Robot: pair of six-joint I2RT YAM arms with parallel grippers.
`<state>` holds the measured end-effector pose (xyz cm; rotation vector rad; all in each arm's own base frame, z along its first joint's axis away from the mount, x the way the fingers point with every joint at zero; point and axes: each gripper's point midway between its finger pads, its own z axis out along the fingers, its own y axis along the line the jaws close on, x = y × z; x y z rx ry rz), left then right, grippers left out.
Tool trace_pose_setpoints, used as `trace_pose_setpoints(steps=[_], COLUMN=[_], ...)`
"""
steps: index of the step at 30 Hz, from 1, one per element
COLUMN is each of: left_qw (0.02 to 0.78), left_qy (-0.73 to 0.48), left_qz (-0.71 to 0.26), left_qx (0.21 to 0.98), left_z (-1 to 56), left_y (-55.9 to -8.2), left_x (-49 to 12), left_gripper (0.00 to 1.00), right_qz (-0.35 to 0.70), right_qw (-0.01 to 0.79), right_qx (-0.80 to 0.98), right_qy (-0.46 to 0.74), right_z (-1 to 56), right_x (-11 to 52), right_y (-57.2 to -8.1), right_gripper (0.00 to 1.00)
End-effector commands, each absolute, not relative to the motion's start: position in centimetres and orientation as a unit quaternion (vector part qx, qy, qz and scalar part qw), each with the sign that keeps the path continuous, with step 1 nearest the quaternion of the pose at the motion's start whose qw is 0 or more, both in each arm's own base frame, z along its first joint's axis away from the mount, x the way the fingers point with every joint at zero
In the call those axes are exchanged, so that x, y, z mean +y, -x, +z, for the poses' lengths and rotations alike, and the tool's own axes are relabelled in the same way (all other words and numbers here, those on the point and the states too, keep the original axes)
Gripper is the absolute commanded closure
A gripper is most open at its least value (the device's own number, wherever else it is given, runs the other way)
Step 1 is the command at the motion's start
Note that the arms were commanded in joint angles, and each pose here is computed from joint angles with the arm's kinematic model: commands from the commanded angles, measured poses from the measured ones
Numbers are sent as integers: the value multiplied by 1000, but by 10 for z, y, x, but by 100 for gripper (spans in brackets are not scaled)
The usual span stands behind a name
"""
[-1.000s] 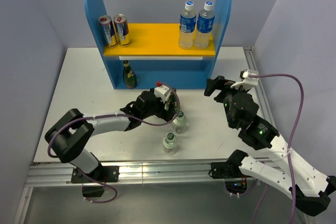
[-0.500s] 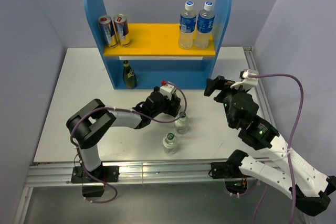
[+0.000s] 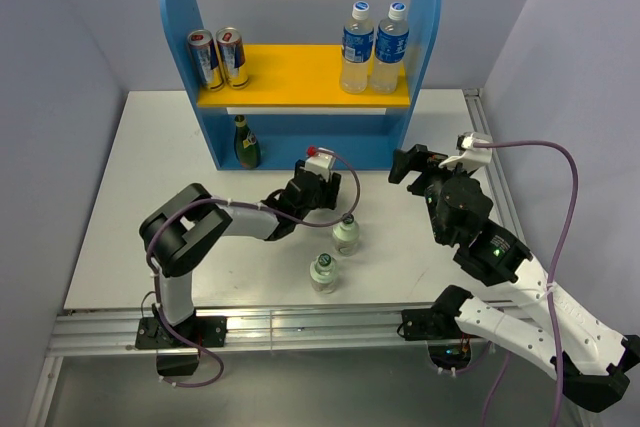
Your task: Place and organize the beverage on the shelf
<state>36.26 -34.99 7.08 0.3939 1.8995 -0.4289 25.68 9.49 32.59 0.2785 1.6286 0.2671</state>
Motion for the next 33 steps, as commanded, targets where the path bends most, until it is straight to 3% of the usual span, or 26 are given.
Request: trace_pose_setpoints(steps=[1, 15, 26, 33], left_qw=[606, 644, 668, 667], left_qy=[-126, -48, -28, -13], left_qz=[-173, -152, -153, -130], left_qx=[766, 748, 728, 733], left_z=[125, 175, 199, 183], left_y=[-386, -469, -488, -504], left_x=[-347, -259, -240, -227], left_gripper=[100, 100, 100, 100], right_qz=[128, 138, 138, 140], right_qw=[675, 675, 671, 670], right_qx=[714, 713, 718, 719], right_qy=[-133, -129, -123, -121], right_z=[328, 328, 324, 324], right_x=[96, 101, 106, 109], right_y=[-258, -259, -262, -264], right_gripper=[2, 2, 2, 2])
